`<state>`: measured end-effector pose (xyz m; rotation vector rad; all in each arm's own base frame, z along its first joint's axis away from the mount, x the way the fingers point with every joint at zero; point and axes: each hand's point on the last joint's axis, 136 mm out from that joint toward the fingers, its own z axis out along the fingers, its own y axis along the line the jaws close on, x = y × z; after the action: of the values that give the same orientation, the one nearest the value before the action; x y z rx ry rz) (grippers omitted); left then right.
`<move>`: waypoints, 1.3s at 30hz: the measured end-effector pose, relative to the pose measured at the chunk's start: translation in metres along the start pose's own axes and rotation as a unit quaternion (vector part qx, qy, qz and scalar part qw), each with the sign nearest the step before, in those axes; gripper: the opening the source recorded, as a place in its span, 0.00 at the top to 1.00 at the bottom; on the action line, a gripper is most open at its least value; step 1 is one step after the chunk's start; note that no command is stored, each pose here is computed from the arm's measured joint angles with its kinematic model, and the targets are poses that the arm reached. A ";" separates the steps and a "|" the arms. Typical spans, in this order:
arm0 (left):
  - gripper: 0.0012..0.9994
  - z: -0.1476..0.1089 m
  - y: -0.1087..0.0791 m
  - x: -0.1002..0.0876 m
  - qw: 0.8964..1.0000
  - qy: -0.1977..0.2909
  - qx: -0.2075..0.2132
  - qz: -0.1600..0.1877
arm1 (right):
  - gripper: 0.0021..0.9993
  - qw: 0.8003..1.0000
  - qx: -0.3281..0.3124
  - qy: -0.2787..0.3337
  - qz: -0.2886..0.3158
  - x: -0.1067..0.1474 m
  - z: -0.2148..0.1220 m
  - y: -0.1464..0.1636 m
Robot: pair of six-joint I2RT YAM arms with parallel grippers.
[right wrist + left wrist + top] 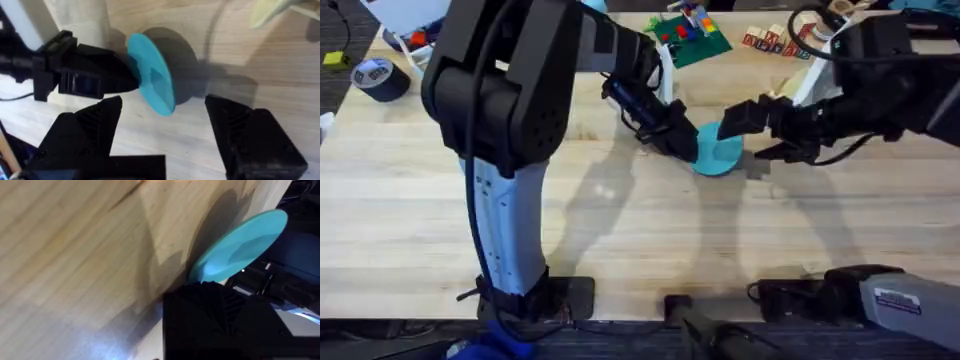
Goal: Pick up the plates from the table one by one and place each into a slot on the dish rack.
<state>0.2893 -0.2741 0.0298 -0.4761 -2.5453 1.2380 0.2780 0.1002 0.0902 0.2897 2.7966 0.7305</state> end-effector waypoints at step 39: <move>0.96 0.000 0.000 0.000 1.000 0.000 0.000 0.000 | 0.43 1.000 -0.010 0.004 -0.010 -0.010 0.041 0.016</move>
<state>0.2894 -0.2738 0.0297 -0.4749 -2.5459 1.2370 0.3011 0.1299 0.0648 0.2542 2.7950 0.7556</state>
